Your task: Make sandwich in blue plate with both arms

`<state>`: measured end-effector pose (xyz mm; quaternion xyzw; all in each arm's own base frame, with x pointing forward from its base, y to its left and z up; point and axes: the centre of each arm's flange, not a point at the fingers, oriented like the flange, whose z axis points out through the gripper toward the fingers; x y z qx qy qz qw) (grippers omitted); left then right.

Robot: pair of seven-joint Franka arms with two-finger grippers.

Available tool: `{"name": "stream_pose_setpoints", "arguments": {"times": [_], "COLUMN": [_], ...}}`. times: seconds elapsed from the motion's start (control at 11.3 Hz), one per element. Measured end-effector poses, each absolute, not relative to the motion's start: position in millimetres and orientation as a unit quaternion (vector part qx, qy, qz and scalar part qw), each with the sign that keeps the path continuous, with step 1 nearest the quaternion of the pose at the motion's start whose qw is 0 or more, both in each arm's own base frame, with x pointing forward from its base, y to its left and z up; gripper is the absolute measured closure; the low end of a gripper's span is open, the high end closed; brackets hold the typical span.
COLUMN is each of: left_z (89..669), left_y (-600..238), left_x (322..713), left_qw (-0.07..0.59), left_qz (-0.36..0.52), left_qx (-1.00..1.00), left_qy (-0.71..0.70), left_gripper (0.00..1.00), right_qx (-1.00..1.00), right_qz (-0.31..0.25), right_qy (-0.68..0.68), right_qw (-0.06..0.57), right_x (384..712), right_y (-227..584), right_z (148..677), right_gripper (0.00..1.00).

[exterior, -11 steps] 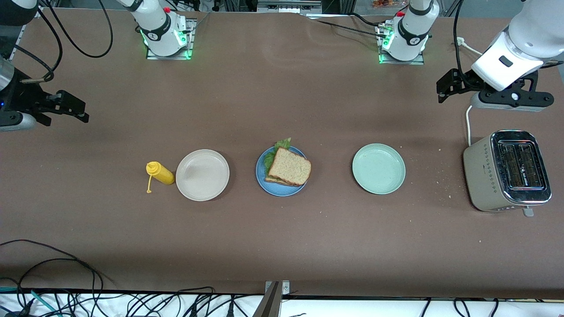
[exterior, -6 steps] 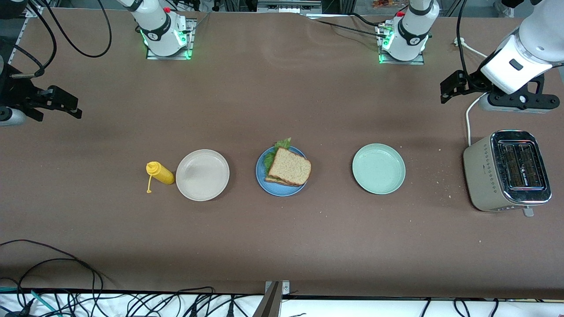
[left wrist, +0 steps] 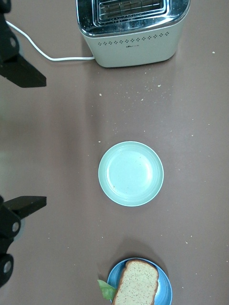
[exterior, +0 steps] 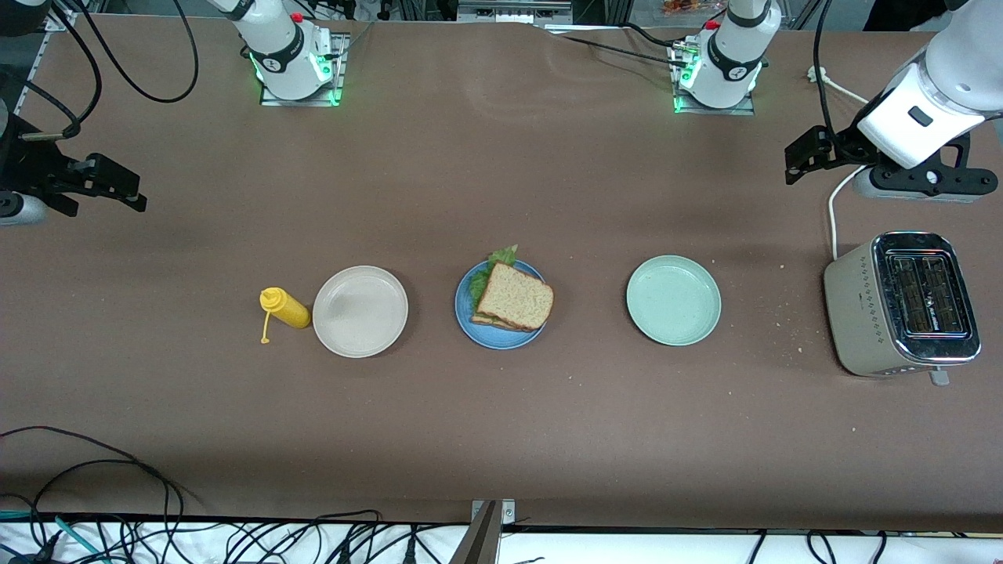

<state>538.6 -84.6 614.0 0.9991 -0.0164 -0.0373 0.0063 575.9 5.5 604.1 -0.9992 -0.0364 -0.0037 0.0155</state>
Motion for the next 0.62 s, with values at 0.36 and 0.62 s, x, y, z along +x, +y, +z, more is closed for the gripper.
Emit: {"name": "stream_pose_setpoints", "arguments": {"times": [0.36,0.62], "left_z": [612.8,612.4], "left_y": [-83.4,-78.9], "left_x": [537.6,538.3], "left_qw": [0.006,0.006], "left_qz": [-0.043,-0.044], "left_qx": [0.999,0.999], "left_qy": [-0.016,-0.011], "left_gripper": [0.00,0.00], "right_qx": [-0.999,-0.999], "right_qz": [-0.004,-0.004], "right_qy": [-0.036,-0.036], "right_qw": [0.016,0.016], "right_x": [575.9,575.9], "right_y": [5.5,5.5], "right_z": [604.1,604.1], "right_gripper": [0.00,0.00]}}
